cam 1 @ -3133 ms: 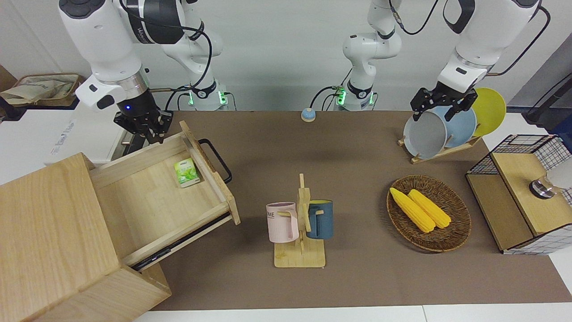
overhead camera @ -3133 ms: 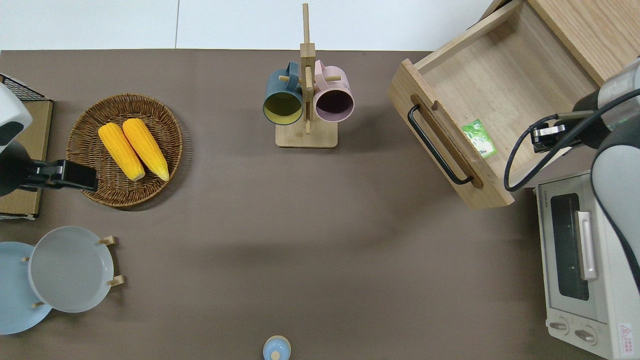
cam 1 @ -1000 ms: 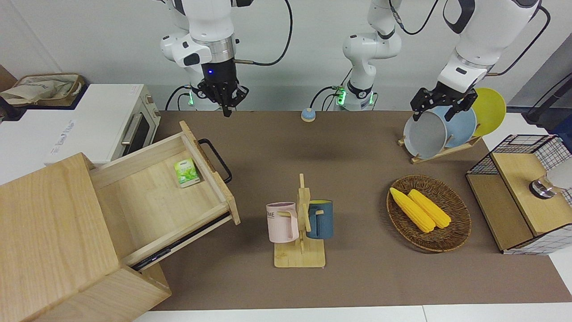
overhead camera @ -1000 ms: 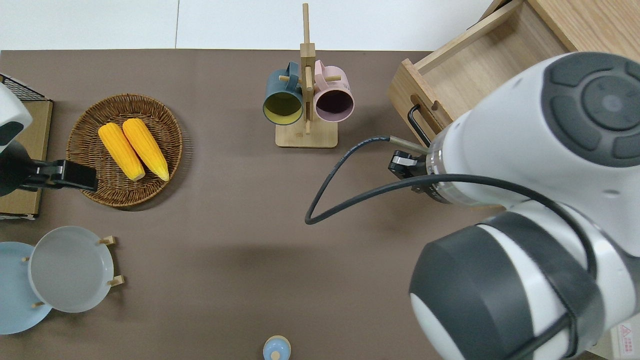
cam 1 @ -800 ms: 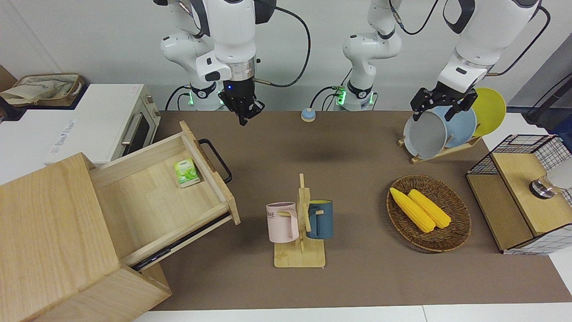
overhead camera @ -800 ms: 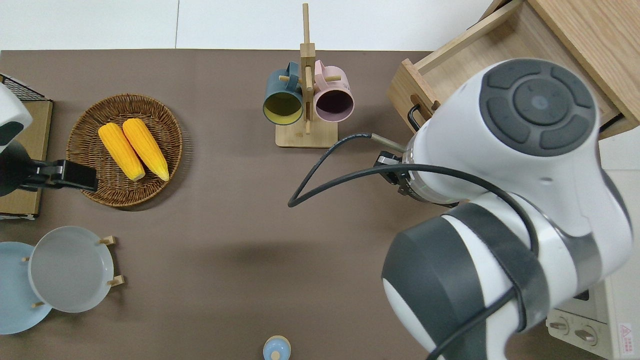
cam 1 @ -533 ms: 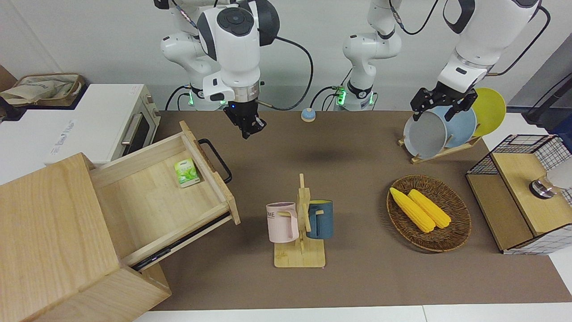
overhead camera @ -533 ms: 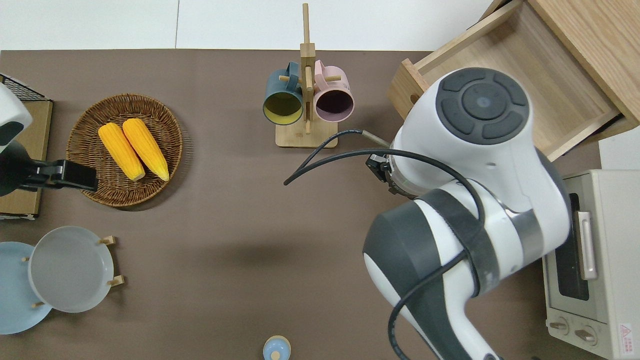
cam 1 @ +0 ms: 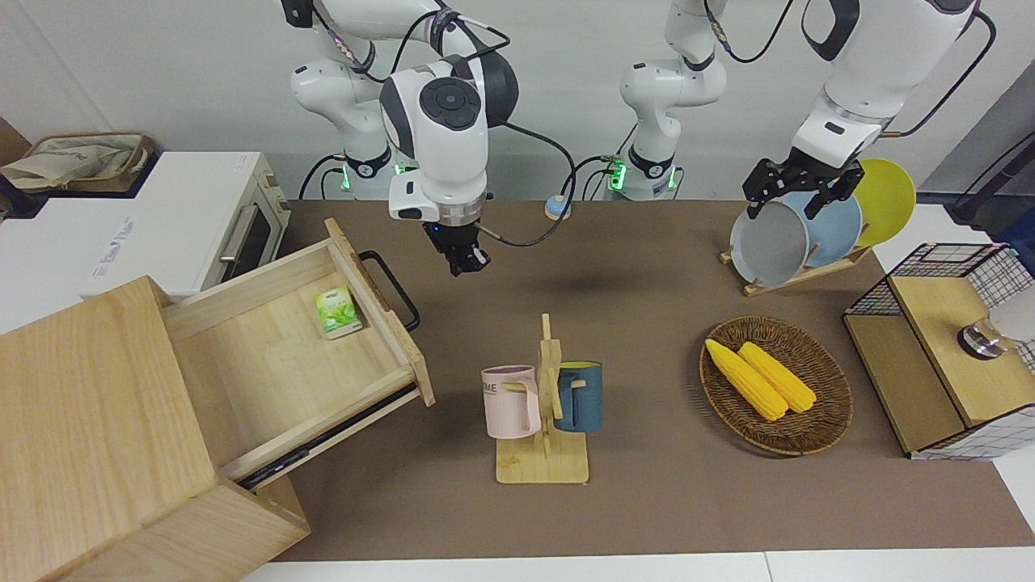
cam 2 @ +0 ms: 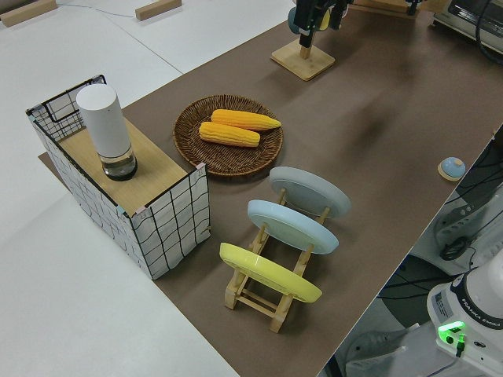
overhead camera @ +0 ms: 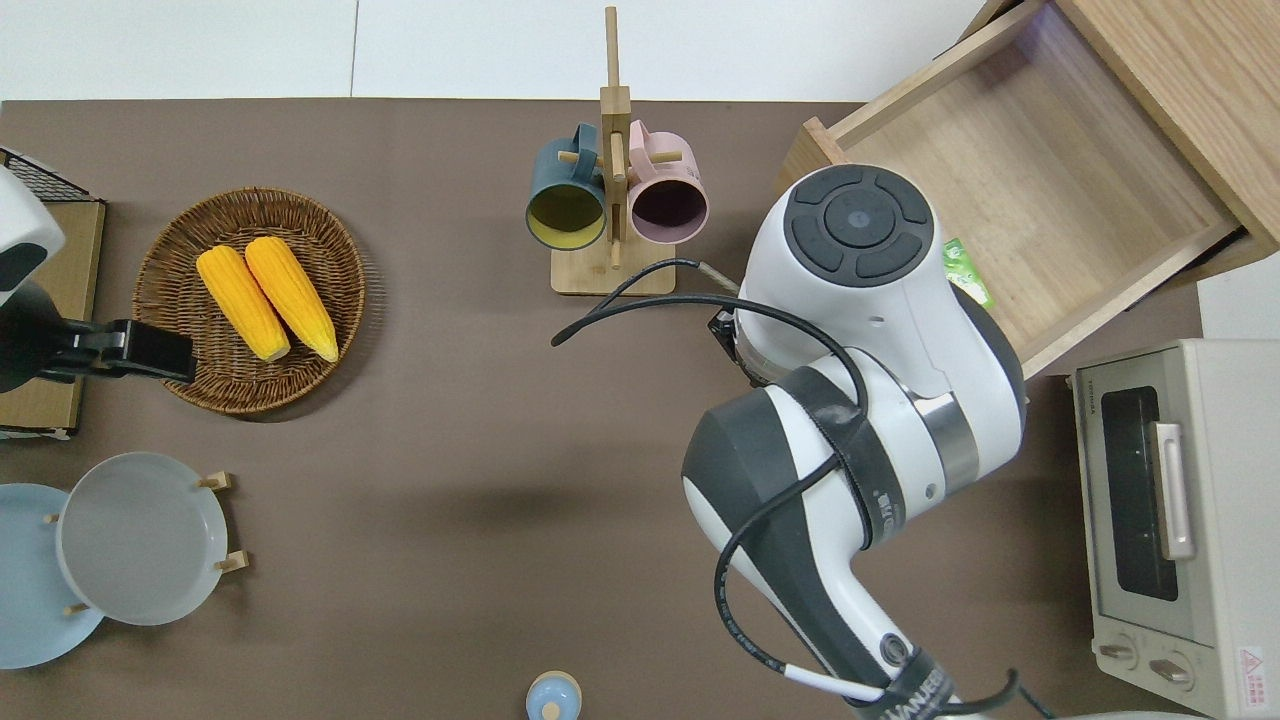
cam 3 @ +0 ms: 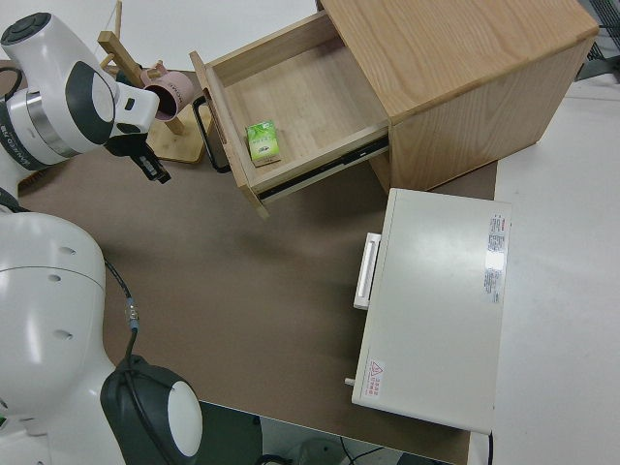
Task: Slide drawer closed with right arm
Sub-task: 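Push the drawer front with the right gripper toward the cabinet, then continue pushing the drawer fully into the cabinet with the right gripper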
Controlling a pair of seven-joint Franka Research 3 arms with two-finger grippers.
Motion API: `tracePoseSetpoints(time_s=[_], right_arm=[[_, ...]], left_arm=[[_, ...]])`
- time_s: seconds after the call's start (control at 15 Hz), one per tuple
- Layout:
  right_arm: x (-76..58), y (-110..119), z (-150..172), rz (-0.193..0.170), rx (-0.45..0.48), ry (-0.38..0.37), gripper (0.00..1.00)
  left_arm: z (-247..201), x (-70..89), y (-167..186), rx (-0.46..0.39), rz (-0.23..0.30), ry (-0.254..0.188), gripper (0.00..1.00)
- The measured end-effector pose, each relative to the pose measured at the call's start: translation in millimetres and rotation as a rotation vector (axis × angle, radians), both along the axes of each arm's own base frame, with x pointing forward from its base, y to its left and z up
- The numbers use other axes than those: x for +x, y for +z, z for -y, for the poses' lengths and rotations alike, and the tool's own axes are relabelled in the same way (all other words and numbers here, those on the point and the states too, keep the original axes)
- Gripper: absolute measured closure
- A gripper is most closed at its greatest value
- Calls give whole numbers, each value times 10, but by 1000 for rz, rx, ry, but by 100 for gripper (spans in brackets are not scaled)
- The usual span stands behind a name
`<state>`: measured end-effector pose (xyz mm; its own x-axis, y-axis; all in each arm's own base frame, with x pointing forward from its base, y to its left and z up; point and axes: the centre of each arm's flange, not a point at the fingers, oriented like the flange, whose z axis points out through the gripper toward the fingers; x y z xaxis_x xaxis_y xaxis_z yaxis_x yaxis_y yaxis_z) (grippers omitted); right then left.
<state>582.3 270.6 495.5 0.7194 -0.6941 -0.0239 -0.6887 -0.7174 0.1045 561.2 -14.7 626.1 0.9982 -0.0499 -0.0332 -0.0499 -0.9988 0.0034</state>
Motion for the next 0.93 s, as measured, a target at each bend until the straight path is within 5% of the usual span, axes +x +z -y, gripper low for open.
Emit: tracePoseSetpoints(time_s=[0.93], right_arm=[[469, -211, 677, 60, 14, -146, 99]], left_arm=[[0, 0, 0, 0, 0, 0, 0]])
